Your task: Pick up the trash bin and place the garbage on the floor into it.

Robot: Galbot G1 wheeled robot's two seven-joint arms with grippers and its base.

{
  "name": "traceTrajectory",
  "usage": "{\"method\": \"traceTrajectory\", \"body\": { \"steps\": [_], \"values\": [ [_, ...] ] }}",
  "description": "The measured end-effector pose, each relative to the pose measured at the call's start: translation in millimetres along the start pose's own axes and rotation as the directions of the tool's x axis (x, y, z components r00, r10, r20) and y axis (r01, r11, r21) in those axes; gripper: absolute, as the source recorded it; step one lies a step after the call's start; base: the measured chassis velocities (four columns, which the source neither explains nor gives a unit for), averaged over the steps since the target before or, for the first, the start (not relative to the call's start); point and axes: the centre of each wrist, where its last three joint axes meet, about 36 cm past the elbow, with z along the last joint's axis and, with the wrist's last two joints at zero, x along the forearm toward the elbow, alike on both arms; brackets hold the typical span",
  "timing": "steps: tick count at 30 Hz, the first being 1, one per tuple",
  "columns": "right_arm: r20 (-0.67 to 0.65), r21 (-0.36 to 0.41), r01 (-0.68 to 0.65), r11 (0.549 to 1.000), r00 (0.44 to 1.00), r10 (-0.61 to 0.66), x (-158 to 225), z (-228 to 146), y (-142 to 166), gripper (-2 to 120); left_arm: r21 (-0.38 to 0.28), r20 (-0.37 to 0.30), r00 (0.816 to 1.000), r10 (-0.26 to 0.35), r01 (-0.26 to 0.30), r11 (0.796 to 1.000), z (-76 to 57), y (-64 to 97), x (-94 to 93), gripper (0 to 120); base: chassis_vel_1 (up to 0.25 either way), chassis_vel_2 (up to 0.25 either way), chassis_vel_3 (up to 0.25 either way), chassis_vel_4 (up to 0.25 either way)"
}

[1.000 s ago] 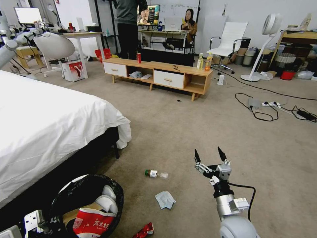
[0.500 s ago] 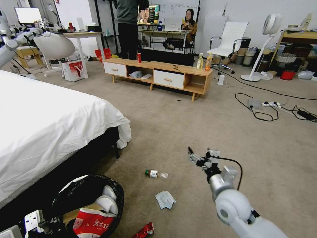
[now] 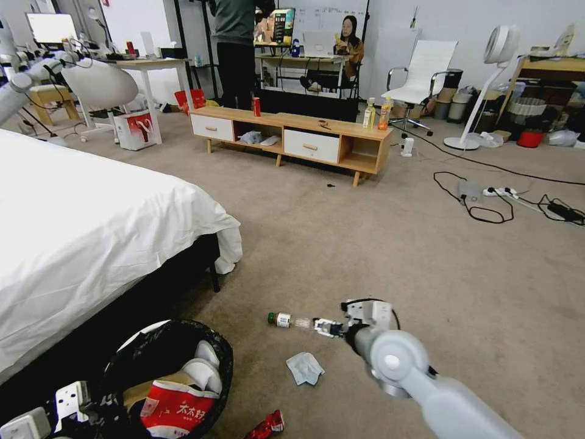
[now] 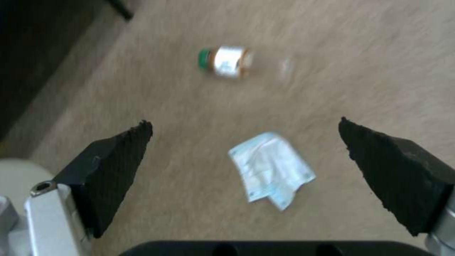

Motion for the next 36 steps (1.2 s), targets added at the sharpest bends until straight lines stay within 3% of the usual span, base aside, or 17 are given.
{"method": "traceTrajectory", "body": {
  "steps": [15, 25, 36],
  "values": [
    [-0.112, 0.063, -0.007, 0.998, 0.994, 0.014, -82.9, 19.0, 31.9, 100, 0.015, -0.003, 1.0, -0.013, 0.013, 1.0, 3.3, 2.4, 2.9, 2, 0.0, 0.0, 0.0, 0.0],
    [-0.122, 0.09, -0.037, 0.995, 0.991, 0.048, -107.1, 31.8, 23.7, 100, 0.019, -0.008, 1.0, -0.022, 0.022, 1.0, 6.0, 3.4, 1.4, 2, 0.0, 0.0, 0.0, 0.0],
    [-0.157, 0.118, -0.117, 0.986, 0.978, 0.134, -140.2, 56.8, -6.2, 100, 0.011, -0.007, 1.0, -0.023, 0.023, 1.0, 4.4, 4.7, 0.5, 2, 0.0, 0.0, 0.0, 0.0]
  ]
}}
